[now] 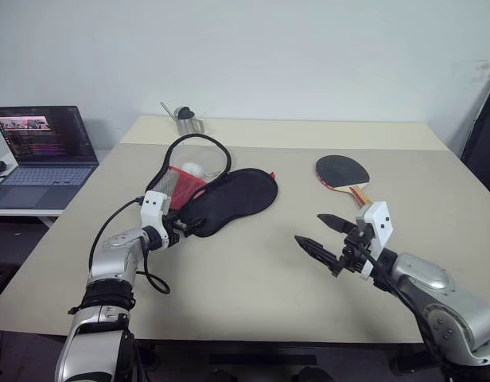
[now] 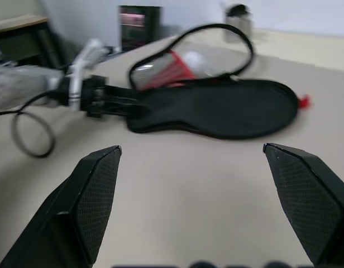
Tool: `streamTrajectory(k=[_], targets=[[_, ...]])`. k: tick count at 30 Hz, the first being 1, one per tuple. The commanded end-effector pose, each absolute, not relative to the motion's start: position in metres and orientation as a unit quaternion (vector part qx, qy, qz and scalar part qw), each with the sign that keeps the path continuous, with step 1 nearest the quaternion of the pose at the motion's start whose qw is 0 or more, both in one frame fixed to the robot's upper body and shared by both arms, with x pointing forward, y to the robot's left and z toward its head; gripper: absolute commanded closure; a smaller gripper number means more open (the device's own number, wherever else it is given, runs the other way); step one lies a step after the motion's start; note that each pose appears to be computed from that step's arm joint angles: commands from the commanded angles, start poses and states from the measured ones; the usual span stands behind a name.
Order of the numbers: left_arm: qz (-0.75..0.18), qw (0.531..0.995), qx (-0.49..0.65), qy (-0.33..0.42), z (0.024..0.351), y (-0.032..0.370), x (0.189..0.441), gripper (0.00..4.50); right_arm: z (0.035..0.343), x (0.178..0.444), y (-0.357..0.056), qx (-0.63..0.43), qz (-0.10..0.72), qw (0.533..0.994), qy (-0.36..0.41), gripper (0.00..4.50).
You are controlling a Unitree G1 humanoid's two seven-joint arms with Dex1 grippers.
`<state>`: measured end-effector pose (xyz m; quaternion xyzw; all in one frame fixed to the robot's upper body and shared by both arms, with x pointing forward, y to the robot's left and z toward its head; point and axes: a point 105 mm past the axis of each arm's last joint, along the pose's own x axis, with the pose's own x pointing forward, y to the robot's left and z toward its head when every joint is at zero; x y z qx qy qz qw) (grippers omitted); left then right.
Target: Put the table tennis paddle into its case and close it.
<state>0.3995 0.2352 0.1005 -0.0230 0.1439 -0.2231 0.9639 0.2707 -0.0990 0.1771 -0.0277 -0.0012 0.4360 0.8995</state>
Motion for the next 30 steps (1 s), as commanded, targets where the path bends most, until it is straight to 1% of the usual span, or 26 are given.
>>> streamTrajectory(k=[1, 8, 11, 20, 22, 25, 30], targets=[[-0.235, 0.958, -0.057, 0.156, 0.097, 0.227, 0.400, 0.00, 0.196, 0.263, -0.097, -0.070, 0.459, 0.885, -0.036, 0.04], [-0.242, 0.946, -0.107, 0.187, 0.092, 0.211, 0.399, 0.00, 0.200, 0.263, -0.097, -0.081, 0.462, 0.882, -0.040, 0.04], [-0.235, 0.945, -0.119, 0.195, 0.092, 0.207, 0.401, 0.61, 0.200, 0.262, -0.096, -0.080, 0.462, 0.882, -0.041, 0.00], [-0.246, 0.936, -0.136, 0.210, 0.102, 0.185, 0.405, 3.88, 0.200, 0.261, -0.099, -0.072, 0.456, 0.886, -0.039, 0.00], [-0.265, 0.929, -0.140, 0.215, 0.104, 0.174, 0.402, 4.48, 0.199, 0.260, -0.100, -0.072, 0.455, 0.887, -0.039, 0.00], [-0.305, 0.914, -0.140, 0.228, 0.104, 0.149, 0.394, 4.48, 0.198, 0.259, -0.102, -0.071, 0.453, 0.888, -0.036, 0.00], [-0.324, 0.904, -0.148, 0.236, 0.103, 0.129, 0.388, 4.48, 0.197, 0.258, -0.104, -0.071, 0.448, 0.890, -0.035, 0.00]])
